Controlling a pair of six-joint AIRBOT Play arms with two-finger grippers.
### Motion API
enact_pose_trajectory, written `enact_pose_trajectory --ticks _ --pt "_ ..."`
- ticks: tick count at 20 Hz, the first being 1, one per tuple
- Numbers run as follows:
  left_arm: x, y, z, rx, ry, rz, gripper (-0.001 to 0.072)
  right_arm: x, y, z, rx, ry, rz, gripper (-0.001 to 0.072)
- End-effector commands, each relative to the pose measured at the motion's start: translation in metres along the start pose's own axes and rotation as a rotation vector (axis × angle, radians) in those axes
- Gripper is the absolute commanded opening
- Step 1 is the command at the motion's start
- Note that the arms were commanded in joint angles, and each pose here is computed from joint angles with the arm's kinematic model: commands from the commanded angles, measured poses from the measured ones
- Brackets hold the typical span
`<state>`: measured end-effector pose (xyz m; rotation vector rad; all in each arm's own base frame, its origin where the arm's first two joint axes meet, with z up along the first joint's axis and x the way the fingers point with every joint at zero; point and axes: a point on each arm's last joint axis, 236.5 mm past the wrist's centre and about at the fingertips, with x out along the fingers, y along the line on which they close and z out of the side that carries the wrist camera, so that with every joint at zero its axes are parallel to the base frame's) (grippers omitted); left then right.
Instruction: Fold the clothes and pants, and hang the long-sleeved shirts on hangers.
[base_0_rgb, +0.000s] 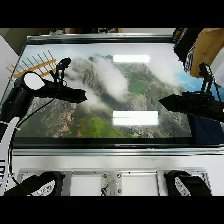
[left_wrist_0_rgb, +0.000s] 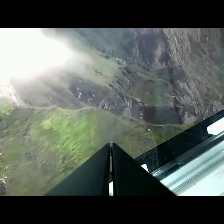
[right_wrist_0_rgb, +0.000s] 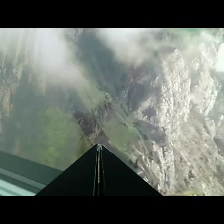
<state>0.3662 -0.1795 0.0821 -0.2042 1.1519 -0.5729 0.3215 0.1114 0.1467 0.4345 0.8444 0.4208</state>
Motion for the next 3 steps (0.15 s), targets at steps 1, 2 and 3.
enact_pose_trajectory --ticks 1,2,3 --pt "0.0001 -0.0003 -0.0001 0.001 0.0 0.0 0.001 0.0001 0.0019 -0.0002 -0.004 0.0 0.004 0.0017" --pt "0.0001 -0.0002 -0.0001 0.001 0.0 0.0 0.001 0.0001 0.0019 -0.0002 -0.004 0.0 0.004 0.0018" --pt "0.0001 -0.0002 -0.0001 0.001 0.0 0.0 0.001 0.0001 0.0019 -0.0003 -0.004 0.001 0.004 0.0017"
